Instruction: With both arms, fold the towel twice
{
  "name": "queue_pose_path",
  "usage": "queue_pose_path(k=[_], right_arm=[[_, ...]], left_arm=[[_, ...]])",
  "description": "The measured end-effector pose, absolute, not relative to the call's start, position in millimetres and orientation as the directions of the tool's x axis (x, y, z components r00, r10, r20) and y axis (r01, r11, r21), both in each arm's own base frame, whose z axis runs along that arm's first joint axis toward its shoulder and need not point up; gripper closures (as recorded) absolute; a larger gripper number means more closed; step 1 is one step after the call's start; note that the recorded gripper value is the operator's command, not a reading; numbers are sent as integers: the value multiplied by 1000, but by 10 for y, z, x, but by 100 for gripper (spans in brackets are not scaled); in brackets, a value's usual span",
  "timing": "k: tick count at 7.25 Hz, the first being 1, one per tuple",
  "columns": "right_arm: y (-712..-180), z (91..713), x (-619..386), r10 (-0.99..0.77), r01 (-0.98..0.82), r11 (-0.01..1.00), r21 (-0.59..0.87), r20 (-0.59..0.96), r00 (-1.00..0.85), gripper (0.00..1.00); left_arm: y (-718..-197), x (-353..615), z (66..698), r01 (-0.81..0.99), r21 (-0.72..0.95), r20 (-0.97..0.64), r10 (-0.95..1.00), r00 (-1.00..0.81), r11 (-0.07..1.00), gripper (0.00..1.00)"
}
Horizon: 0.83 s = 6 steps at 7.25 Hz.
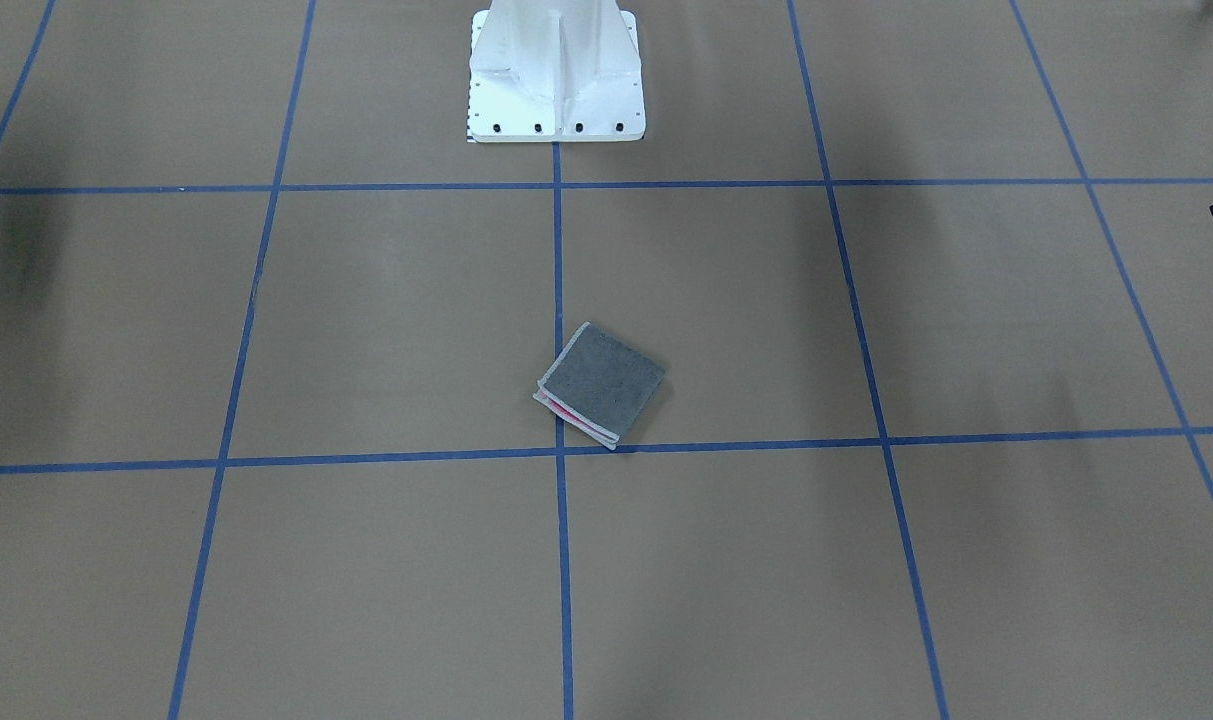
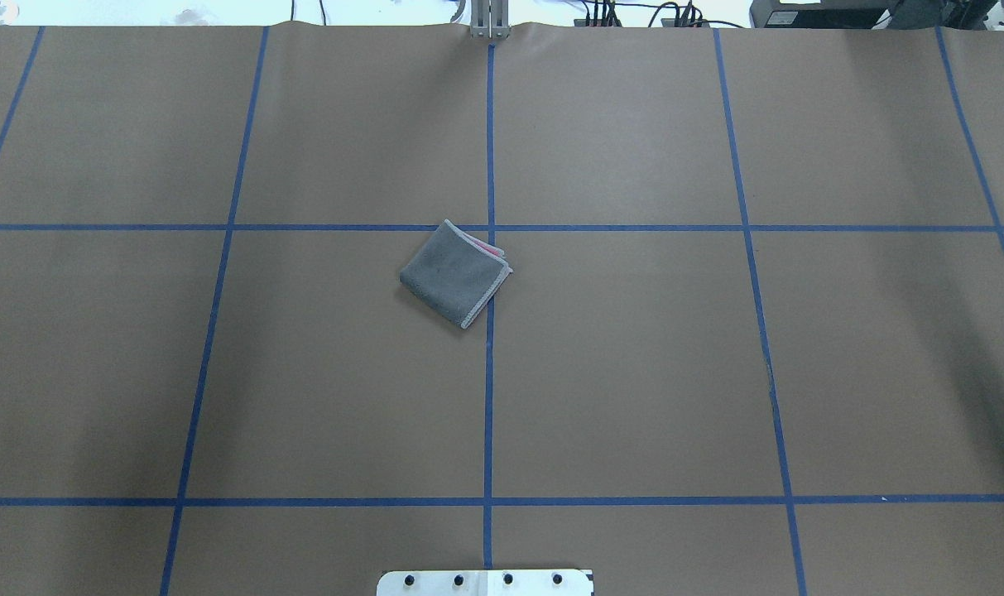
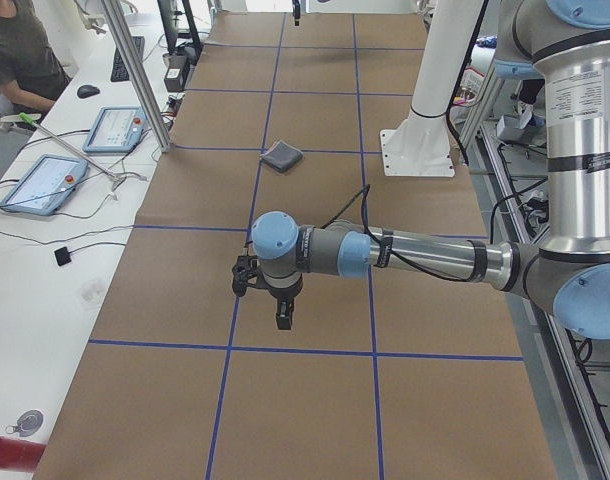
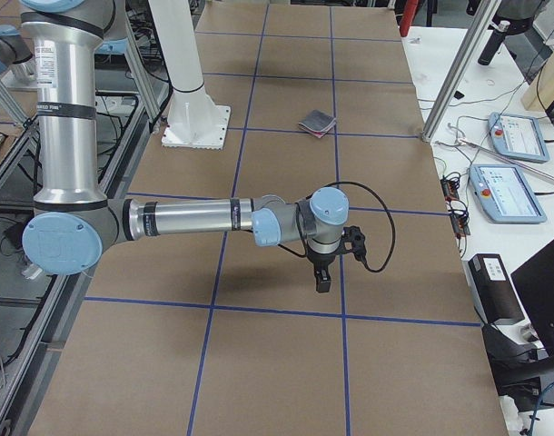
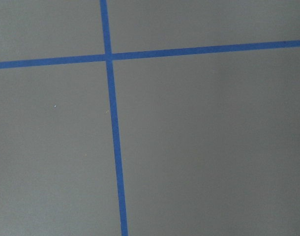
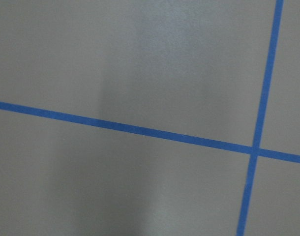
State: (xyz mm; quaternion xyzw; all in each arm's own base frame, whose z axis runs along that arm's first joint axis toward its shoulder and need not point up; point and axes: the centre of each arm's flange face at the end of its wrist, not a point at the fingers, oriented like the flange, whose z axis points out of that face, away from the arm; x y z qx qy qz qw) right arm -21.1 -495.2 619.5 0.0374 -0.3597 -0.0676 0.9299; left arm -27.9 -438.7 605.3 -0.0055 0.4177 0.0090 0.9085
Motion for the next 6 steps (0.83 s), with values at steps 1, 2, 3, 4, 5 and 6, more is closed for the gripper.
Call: queue_pose_path(k=[1, 2, 3, 4, 5, 6], right_arm=[[-4909, 6233, -173, -142, 93, 990, 109, 671, 728, 0], [-4873, 6254, -97, -127, 78, 992, 102, 678, 725, 0], [-4853, 6262, -32, -115, 65, 993, 99, 681, 723, 0], [-4839, 6272, 7, -108, 58, 994, 96, 683, 723, 0], [-4827, 6281, 38, -99, 52, 995, 90, 683, 723, 0], [-4820, 6290, 66, -91, 48, 996, 81, 683, 724, 0]], left_arm=[[-4381, -363, 6136, -3, -24, -763, -17, 646, 1000, 0], [-4373, -400, 6215, 6, -44, -763, -37, 645, 999, 0], [-4352, -418, 6282, 10, -56, -763, -50, 644, 998, 0], [-4315, -431, 6322, 11, -61, -764, -54, 643, 998, 0], [-4296, -437, 6337, 12, -63, -763, -56, 644, 998, 0], [-4300, -441, 6328, 12, -59, -761, -53, 647, 998, 0]])
